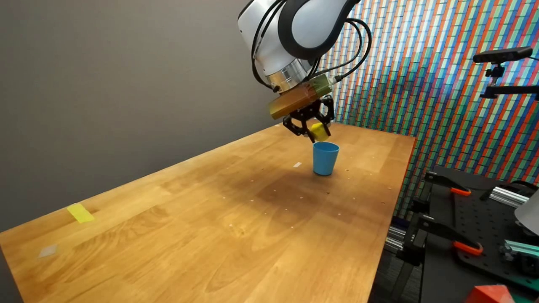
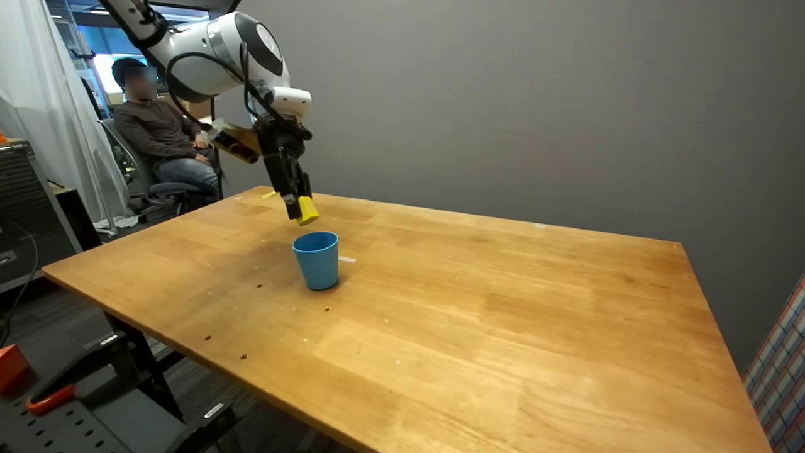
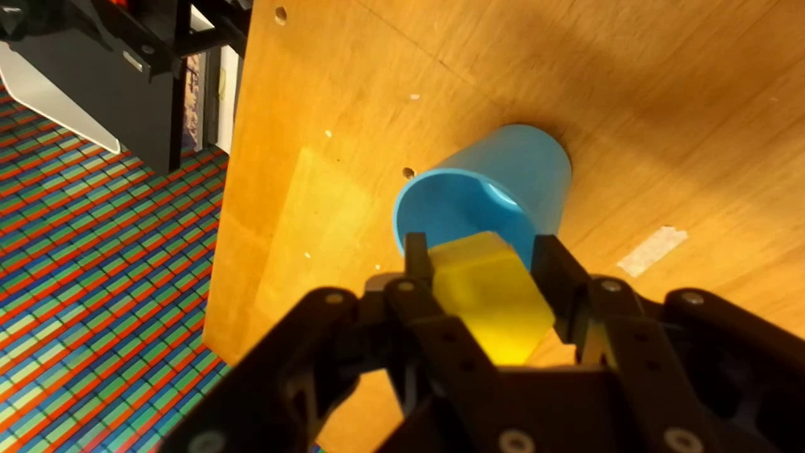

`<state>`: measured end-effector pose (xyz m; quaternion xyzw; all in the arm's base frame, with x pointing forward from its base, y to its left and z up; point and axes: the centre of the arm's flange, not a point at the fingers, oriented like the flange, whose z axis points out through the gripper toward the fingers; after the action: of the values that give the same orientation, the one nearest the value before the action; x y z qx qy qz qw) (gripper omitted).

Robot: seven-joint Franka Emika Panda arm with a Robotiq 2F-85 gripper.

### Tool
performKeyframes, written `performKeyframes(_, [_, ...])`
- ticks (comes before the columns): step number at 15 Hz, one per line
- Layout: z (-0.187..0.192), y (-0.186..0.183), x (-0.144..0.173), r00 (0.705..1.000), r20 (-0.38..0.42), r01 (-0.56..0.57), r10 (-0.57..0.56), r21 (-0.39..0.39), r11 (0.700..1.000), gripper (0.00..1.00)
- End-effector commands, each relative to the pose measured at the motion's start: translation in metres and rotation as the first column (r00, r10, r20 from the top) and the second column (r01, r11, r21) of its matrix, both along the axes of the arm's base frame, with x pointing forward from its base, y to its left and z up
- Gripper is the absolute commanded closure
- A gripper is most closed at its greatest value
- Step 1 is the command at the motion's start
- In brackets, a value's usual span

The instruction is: Put the yellow cube inside the blue cup

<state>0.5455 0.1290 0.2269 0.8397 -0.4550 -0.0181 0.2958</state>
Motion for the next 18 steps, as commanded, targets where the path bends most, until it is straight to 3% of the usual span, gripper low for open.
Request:
performKeyframes(1, [-0.003,-0.006,0.011,1.0,0.016,0.015,-0.015,-0.023,1.0,0.8])
performKeyframes(3, [-0.006,-0.008,0.011,0.999,0.021,0.034,-0.034,-0.019,0.999,0.3])
performKeyframes(5, [-0.007,-0.01,0.012,0.999,0.022,0.042,-0.042,-0.023,0.999,0.26])
performKeyframes(8, [-0.005,-0.01,0.012,0.999,0.028,0.043,-0.042,-0.019,0.999,0.01])
performKeyframes(11, [0.006,-0.004,0.012,0.998,0.055,-0.005,0.003,0.036,0.999,0.0])
performKeyframes(13, [0.02,0.012,0.016,0.989,0.108,-0.11,0.097,0.122,0.987,0.0])
performKeyframes(18, [0.071,0.059,0.026,0.931,0.236,-0.332,0.28,0.219,0.918,0.0])
